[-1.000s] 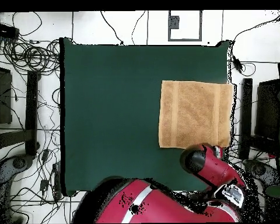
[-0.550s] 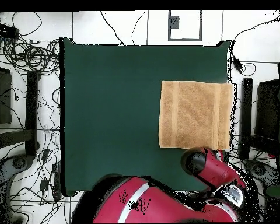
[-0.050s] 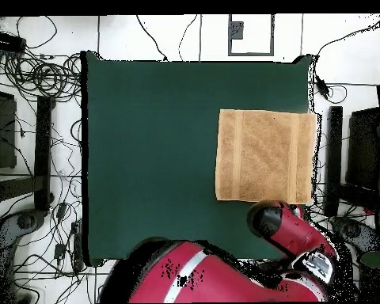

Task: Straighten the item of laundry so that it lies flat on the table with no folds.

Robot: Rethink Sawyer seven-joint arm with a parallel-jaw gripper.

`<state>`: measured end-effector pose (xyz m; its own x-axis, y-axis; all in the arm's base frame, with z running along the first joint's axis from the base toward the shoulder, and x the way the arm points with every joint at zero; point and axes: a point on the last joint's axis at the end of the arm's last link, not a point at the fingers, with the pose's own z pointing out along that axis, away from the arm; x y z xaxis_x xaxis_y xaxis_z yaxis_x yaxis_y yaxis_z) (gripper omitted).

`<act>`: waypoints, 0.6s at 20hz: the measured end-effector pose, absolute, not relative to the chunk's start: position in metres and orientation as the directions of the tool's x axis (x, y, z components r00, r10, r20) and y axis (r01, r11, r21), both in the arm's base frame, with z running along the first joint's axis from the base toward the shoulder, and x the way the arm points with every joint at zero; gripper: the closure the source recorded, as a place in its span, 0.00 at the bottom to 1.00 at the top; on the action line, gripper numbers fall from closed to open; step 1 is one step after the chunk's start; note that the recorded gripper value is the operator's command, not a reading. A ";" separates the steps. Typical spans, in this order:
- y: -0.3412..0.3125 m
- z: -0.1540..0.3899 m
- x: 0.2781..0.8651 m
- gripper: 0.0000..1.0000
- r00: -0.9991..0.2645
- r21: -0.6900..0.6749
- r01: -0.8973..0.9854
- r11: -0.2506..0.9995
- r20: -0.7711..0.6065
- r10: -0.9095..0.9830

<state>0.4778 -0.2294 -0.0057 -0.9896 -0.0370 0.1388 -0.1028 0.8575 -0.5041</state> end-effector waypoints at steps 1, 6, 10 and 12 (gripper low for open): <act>-0.230 -0.005 0.479 0.00 -0.990 -0.501 -0.099 0.860 0.135 -0.035; -0.243 0.022 0.503 0.00 -0.999 -0.433 -0.012 0.901 0.049 0.010; -0.249 0.043 0.516 0.00 -1.000 -0.412 0.007 0.911 0.012 0.013; -0.249 0.055 0.527 0.00 -1.000 -0.393 0.018 0.919 -0.018 0.011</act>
